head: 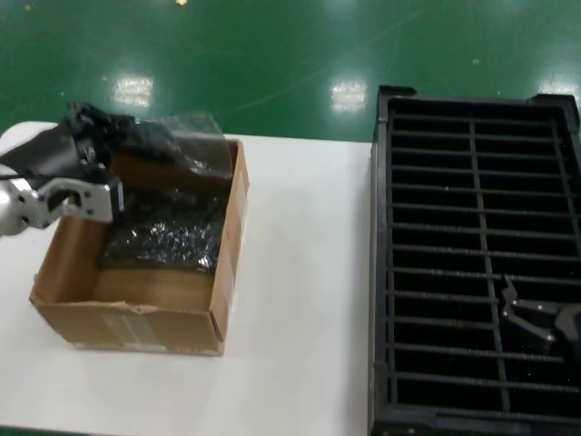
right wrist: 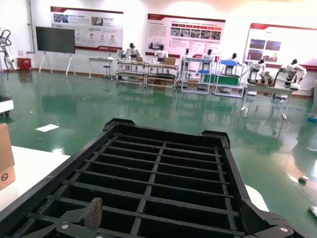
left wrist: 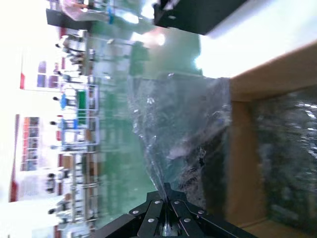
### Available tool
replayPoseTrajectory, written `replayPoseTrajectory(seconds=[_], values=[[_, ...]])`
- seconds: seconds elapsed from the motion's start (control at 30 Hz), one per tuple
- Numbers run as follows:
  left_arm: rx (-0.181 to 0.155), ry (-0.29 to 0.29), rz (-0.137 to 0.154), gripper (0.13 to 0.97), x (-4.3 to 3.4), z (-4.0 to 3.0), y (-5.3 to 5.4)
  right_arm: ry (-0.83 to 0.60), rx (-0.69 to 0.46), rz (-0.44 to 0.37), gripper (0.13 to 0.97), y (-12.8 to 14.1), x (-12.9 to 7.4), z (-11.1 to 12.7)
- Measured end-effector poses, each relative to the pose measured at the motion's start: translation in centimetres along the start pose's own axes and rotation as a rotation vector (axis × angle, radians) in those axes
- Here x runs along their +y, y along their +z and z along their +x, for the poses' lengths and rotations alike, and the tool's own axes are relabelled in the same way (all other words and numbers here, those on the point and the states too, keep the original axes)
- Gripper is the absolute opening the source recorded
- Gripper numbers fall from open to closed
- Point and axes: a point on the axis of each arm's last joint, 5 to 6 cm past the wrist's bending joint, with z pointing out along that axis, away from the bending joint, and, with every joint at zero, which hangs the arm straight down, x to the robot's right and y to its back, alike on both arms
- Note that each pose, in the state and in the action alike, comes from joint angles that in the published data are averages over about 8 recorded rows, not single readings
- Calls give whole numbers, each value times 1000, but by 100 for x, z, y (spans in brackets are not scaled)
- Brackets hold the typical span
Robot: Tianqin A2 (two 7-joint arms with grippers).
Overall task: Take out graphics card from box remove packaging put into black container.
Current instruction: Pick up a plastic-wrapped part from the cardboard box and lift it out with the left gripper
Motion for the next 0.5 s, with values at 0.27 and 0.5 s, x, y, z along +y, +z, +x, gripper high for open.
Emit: replayPoseTrajectory(seconds=[0.27,0.5], values=[[-97,-13,36,140,-128,-150,-399,0,0,0,966,0,0,0],[-102,-19,119,140,-349,-67,-697,0,0,0,966,0,0,0]])
